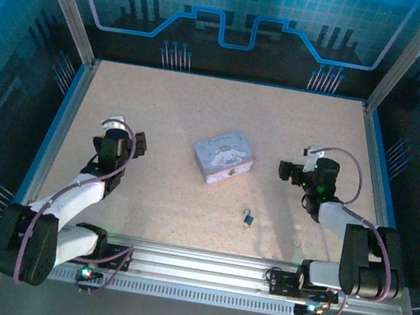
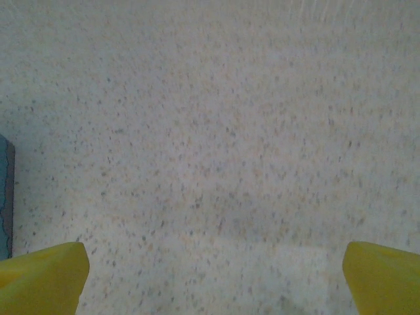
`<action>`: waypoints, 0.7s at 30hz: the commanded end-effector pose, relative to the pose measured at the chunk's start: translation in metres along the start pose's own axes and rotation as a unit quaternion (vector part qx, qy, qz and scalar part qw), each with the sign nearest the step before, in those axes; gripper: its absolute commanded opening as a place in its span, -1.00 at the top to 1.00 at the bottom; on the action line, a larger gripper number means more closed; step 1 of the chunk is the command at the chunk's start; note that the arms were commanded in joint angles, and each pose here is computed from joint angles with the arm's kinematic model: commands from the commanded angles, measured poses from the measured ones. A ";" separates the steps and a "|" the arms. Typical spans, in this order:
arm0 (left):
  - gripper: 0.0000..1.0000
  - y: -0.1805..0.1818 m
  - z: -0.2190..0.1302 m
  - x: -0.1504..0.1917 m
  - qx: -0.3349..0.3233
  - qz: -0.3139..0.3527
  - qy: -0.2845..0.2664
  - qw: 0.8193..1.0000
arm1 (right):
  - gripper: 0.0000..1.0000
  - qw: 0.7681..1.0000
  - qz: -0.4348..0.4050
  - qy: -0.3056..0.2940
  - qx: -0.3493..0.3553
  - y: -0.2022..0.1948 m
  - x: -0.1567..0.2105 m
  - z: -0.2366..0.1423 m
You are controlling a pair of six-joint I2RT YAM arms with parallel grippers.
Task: Unlock the padlock with the key
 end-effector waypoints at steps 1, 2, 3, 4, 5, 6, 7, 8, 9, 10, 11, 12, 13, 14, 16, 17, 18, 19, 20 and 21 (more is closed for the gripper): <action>-0.98 -0.006 0.007 0.002 0.027 0.007 -0.010 1.000 | -1.00 0.997 -0.037 -0.071 0.008 -0.004 -0.024 0.002; -0.98 -0.009 0.009 0.004 0.034 0.010 -0.007 0.999 | -1.00 0.997 -0.037 -0.072 0.003 -0.003 -0.021 0.004; -0.98 -0.010 0.011 0.007 0.038 0.013 -0.006 0.999 | -1.00 0.997 -0.039 -0.073 -0.002 0.000 -0.018 0.007; -0.97 -0.011 0.013 0.010 0.045 0.015 -0.004 0.999 | -1.00 0.996 -0.043 -0.075 -0.008 0.003 -0.014 0.010; -0.98 -0.014 0.015 0.011 0.053 0.019 -0.005 0.998 | -1.00 0.996 -0.043 -0.079 -0.008 0.004 -0.011 0.015; -0.98 -0.015 0.017 0.013 0.059 0.021 -0.006 0.998 | -1.00 0.996 -0.042 -0.077 -0.010 0.003 -0.012 0.017; -0.98 -0.018 0.019 0.013 0.066 0.023 -0.008 0.998 | -1.00 0.997 -0.041 -0.058 -0.012 0.003 -0.010 0.018; -0.98 -0.021 0.020 0.014 0.072 0.030 -0.004 0.997 | -1.00 0.997 -0.045 -0.067 -0.007 0.003 -0.012 0.019; -0.98 -0.024 0.022 0.013 0.081 0.034 -0.006 0.996 | -1.00 0.997 -0.043 -0.057 -0.009 0.004 -0.010 0.019; -0.98 -0.028 0.023 0.013 0.090 0.038 -0.008 0.995 | -1.00 0.997 -0.045 -0.063 -0.006 0.004 -0.011 0.019; -0.98 -0.032 0.025 0.012 0.100 0.041 -0.014 0.994 | -1.00 0.997 -0.044 -0.057 -0.006 0.004 -0.011 0.019; -0.98 -0.035 0.026 0.011 0.109 0.044 -0.018 0.993 | -1.00 0.997 -0.046 -0.061 -0.004 0.003 -0.011 0.019; -0.97 -0.041 0.029 0.011 0.122 0.052 -0.020 0.991 | -1.00 0.997 -0.047 -0.057 -0.003 0.004 -0.011 0.020; -0.98 -0.045 0.031 0.012 0.128 0.065 -0.015 0.990 | -1.00 0.997 -0.048 -0.057 -0.001 0.004 -0.011 0.020; -0.98 -0.051 0.035 0.012 0.140 0.082 -0.012 0.987 | -1.00 0.997 -0.052 -0.056 0.002 0.005 -0.011 0.020; -0.98 -0.054 0.036 0.014 0.150 0.091 -0.013 0.984 | -1.00 0.997 -0.052 -0.057 0.003 0.005 -0.012 0.020; -0.98 -0.053 0.037 0.016 0.155 0.093 -0.022 0.983 | -1.00 0.997 -0.053 -0.055 0.003 0.005 -0.011 0.020; -0.98 -0.050 0.039 0.018 0.156 0.089 -0.034 0.983 | -1.00 0.997 -0.053 -0.057 0.003 0.005 -0.012 0.020; -0.98 -0.046 0.040 0.018 0.155 0.080 -0.048 0.983 | -1.00 0.997 -0.053 -0.055 0.003 0.005 -0.011 0.020; -0.98 -0.040 0.041 0.021 0.152 0.068 -0.050 0.985 | -1.00 0.997 -0.053 -0.056 0.004 0.005 -0.011 0.020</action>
Point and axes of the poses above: each hand's point on the last joint's axis, 136 mm out from that joint toward the fingers, its own z axis out along the fingers, its own y axis along the line the jaws close on, x = y × z, the point moved 1 cm from there along -z, back along the fingers, and after that the axes turned 15 degrees about -z, right-handed, at the moved point
